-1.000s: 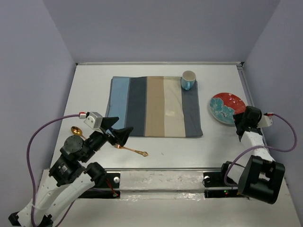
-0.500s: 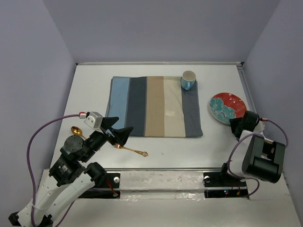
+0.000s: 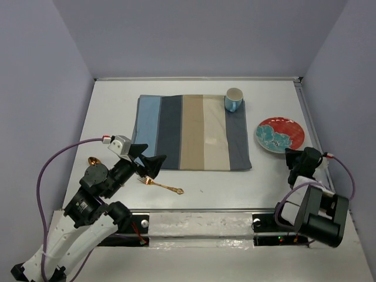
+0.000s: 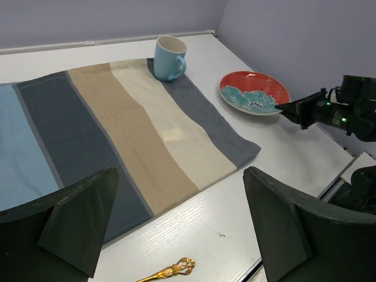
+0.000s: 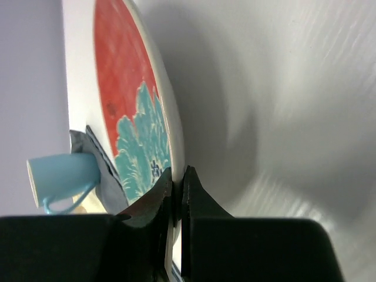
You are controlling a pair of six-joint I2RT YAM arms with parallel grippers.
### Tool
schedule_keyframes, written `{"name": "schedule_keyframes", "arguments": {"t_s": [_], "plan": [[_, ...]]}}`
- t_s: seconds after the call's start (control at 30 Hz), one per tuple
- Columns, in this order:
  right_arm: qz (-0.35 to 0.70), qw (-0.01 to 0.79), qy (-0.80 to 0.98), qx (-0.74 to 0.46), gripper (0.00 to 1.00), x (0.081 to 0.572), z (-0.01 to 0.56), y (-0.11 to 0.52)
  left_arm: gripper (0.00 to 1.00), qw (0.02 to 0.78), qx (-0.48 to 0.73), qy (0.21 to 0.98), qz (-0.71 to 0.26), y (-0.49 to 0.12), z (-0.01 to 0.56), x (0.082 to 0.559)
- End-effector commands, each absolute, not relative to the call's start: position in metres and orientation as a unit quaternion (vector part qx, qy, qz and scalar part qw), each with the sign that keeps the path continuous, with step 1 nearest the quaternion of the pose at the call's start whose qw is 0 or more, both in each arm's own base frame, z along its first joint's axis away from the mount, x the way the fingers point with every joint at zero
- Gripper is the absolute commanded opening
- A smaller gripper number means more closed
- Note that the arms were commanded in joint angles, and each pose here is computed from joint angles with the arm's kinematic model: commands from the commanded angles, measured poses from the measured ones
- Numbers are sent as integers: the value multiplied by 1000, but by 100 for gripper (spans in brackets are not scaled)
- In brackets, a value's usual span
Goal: Set the dinner table for one person
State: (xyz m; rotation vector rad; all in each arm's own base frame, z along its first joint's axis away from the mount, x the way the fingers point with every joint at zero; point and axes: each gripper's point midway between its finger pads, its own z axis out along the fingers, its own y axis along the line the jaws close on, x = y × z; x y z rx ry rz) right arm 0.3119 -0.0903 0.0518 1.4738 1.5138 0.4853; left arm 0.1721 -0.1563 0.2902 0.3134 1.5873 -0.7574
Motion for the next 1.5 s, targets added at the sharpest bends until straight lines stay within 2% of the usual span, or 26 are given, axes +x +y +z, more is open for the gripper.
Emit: {"name": "schedule_keyframes", "arguments": {"t_s": [0.0, 0.13, 0.27, 0.4, 0.43, 0.53, 0.77, 1.1, 1.47], "plan": [[245, 630, 556, 484, 0, 326, 181, -91, 99, 641, 137, 680, -328, -156, 304, 177], [296, 675, 549, 395, 0, 323, 256, -66, 99, 636, 142, 684, -328, -159, 302, 180], [354, 657, 588, 312, 0, 332, 292, -19, 99, 633, 136, 692, -320, -158, 299, 187], [410, 610, 641, 223, 0, 349, 299, 61, 99, 631, 129, 698, -313, -155, 296, 193], [441, 590, 649, 188, 0, 345, 302, 101, 99, 632, 126, 700, -309, -154, 296, 195], [492, 558, 654, 138, 0, 345, 304, 171, 99, 637, 113, 702, -298, -148, 298, 200], [537, 511, 665, 87, 0, 372, 286, 271, 99, 635, 99, 712, -284, -143, 293, 209], [515, 469, 708, 119, 0, 419, 224, 310, 99, 631, 101, 715, -283, -144, 290, 212], [532, 446, 709, 124, 0, 426, 214, 326, 99, 631, 103, 715, -284, -145, 290, 212]]}}
